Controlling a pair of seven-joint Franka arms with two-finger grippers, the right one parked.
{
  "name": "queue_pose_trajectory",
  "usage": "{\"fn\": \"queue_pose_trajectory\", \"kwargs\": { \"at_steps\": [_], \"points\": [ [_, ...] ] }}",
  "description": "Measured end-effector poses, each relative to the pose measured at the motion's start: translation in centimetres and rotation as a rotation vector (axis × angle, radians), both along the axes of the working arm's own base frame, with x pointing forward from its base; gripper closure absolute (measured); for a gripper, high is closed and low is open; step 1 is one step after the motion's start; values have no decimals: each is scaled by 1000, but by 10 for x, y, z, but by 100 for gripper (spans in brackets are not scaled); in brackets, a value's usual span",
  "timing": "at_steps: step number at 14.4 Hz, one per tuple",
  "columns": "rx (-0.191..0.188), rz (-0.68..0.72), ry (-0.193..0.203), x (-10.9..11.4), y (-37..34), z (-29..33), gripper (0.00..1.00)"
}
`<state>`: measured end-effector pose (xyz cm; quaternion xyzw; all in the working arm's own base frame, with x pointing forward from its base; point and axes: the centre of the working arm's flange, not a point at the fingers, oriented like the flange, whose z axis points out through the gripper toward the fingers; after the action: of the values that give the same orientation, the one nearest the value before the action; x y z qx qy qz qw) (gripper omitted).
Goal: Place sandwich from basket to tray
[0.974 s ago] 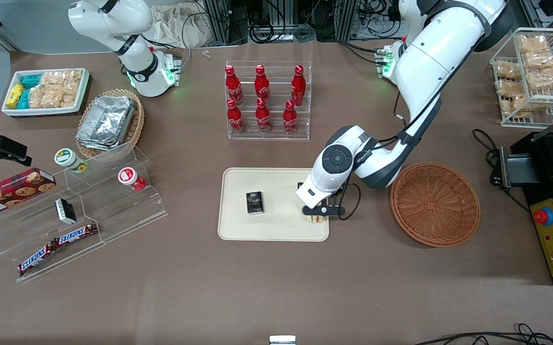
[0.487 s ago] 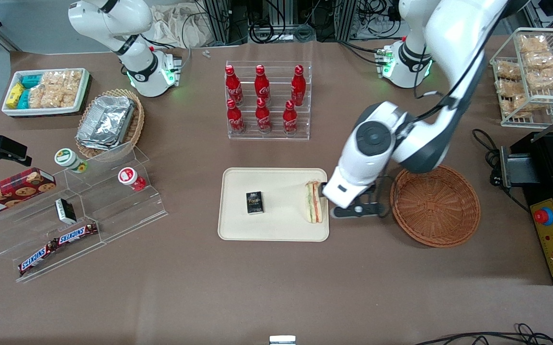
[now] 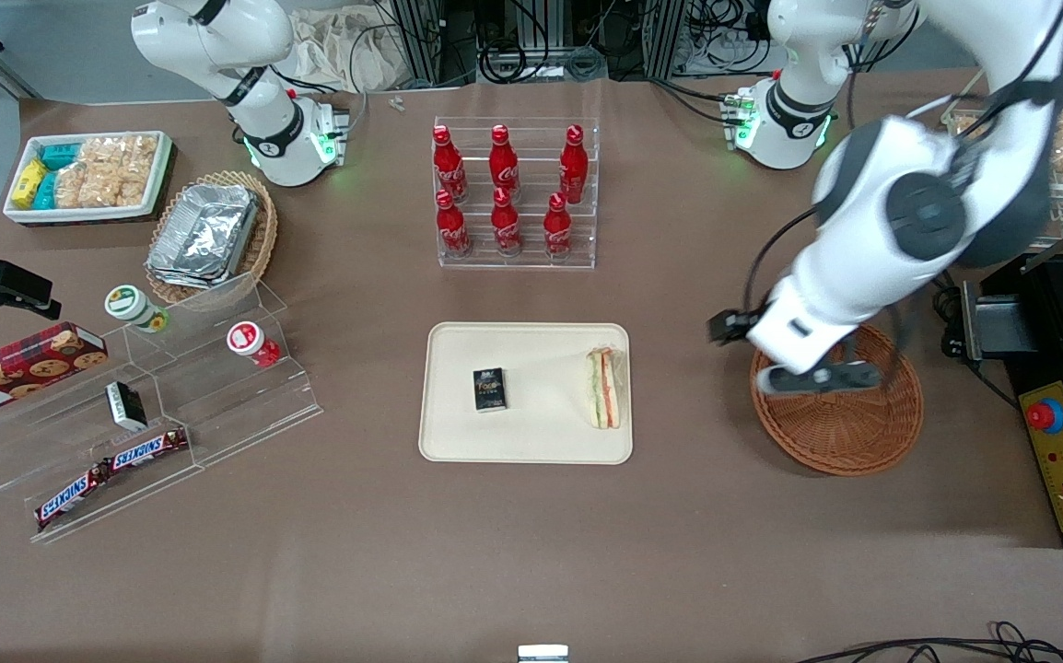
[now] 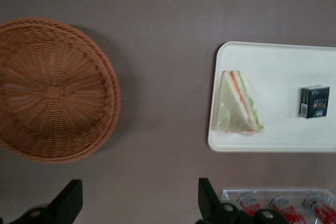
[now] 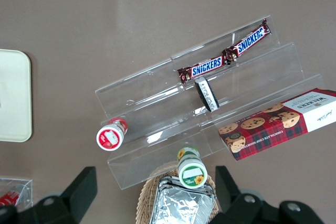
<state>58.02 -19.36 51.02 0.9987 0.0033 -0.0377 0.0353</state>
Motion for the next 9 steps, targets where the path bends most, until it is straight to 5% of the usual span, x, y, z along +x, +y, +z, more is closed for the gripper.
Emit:
{"fn": "queue_pose_trajectory", "kwargs": {
  "at_steps": [9],
  "points": [
    [66,59,-24,-41,88,99,1]
  ]
}}
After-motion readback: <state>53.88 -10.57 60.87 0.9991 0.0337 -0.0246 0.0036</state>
